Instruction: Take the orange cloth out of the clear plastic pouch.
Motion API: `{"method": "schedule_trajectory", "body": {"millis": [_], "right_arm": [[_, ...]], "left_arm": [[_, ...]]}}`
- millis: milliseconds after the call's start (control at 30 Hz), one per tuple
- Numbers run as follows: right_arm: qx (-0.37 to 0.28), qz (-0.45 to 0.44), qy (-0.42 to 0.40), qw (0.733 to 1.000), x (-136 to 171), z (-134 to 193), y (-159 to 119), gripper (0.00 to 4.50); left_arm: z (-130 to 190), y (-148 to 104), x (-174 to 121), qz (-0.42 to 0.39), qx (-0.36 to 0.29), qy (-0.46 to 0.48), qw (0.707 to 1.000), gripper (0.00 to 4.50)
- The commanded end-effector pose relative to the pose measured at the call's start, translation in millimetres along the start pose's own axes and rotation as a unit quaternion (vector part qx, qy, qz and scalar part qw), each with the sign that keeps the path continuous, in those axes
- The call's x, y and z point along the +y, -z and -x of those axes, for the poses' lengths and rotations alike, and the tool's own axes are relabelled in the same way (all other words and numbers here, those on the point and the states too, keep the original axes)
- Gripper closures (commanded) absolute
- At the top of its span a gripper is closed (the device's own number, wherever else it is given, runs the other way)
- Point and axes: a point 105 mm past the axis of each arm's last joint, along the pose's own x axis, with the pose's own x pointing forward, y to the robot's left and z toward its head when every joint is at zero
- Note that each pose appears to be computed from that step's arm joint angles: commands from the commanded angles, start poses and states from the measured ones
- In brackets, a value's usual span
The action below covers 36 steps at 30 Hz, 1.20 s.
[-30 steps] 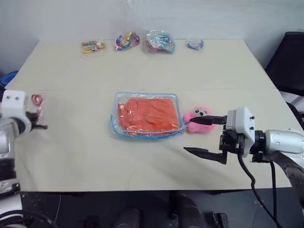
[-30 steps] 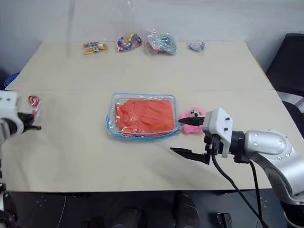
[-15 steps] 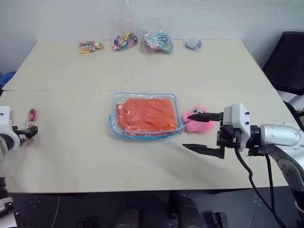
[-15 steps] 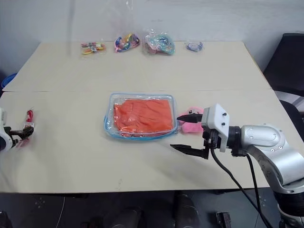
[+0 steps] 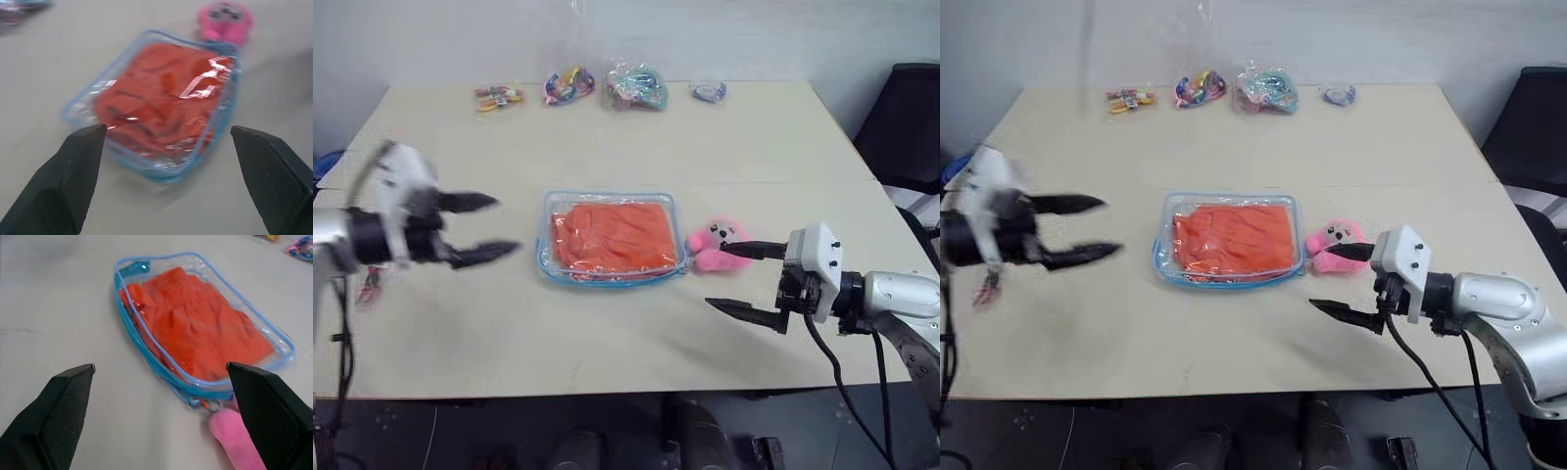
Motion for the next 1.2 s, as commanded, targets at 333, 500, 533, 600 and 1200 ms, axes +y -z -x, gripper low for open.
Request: {"method": "schedule_trajectory", "body": {"millis": [333, 500, 533, 600, 1200], "right_arm": [[0.03, -0.079, 0.183, 0.979, -56, -8, 41, 0.0], [0.02, -0.132, 0.203, 0.97, -69, -25, 57, 0.0], [0.017, -0.142, 0.202, 0.969, -68, -28, 59, 0.19], [0.007, -0.156, 0.199, 0.968, -67, -30, 59, 0.61], [-0.056, -0.029, 0.082, 0.995, -11, -25, -10, 4.48]], "left_arm": [[-55, -47, -39, -0.082, -0.093, 0.161, 0.979, 0.18], [-59, -47, -39, -0.085, -0.094, 0.159, 0.979, 0.18], [-59, -46, -38, -0.084, -0.093, 0.157, 0.98, 0.14], [-59, -45, -38, -0.084, -0.092, 0.153, 0.98, 0.13], [-62, -40, -37, -0.074, -0.09, 0.144, 0.983, 0.13]]}}
